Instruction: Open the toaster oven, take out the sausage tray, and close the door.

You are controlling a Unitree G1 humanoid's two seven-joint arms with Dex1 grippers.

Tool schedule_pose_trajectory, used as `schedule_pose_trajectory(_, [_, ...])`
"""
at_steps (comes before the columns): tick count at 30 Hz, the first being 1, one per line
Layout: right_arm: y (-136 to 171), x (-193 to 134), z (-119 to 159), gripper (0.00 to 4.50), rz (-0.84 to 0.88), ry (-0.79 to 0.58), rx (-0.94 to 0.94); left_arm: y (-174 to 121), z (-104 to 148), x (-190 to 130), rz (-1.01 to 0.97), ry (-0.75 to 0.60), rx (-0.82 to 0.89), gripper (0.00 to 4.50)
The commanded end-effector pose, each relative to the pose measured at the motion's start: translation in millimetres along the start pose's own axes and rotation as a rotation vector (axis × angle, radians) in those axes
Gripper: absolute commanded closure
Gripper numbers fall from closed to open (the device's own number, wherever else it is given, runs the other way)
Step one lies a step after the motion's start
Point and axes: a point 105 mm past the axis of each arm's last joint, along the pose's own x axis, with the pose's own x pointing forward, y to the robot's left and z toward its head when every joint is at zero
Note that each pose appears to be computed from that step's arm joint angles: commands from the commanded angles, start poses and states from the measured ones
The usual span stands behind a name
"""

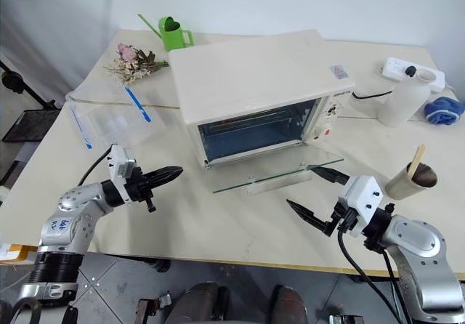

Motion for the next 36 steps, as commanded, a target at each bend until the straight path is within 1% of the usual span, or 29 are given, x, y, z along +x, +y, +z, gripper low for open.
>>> schedule_pose_trajectory(1, [1, 13, 0, 0.0, 0.026, -0.016, 0.004, -3, 7, 1, -0.017, -0.04, 0.039, 4.47])
schedule_pose_trajectory(7, [-1, 35, 10, 0.0, 0.053, -0.08, 0.001, -9, 13, -3, -0.057, -0.096, 0.013, 4.47])
schedule_pose_trajectory(9, [-3, 41, 13, 0.0, 0.057, -0.093, -0.004, -7, 16, -3, -0.045, -0.113, 0.031, 4.47])
schedule_pose_trajectory(12, [-6, 49, 20, 0.0, 0.065, -0.121, -0.008, -8, 28, -2, -0.041, -0.176, 0.023, 4.47])
schedule_pose_trajectory(14, [-8, 54, 24, 0.0, 0.068, -0.138, -0.01, -12, 37, 2, -0.073, -0.205, 0.014, 4.47])
schedule_pose_trajectory(18, [-7, 59, 26, 0.0, 0.083, -0.143, -0.013, -17, 43, 12, -0.11, -0.199, 0.028, 4.47])
schedule_pose_trajectory(24, [-2, 57, 27, 0.0, 0.11, -0.145, -0.01, -15, 47, 27, -0.13, -0.201, 0.038, 4.47])
schedule_pose_trajectory(29, [17, 47, 24, 0.0, 0.221, -0.12, -0.053, -17, 49, 34, -0.151, -0.198, 0.04, 4.47])
schedule_pose_trajectory(33, [24, 42, 17, 0.0, 0.276, -0.084, -0.133, -19, 48, 40, -0.169, -0.188, 0.039, 4.47])
schedule_pose_trajectory(36, [23, 38, 6, 0.0, 0.277, -0.048, -0.156, -27, 41, 48, -0.212, -0.149, 0.04, 4.47])
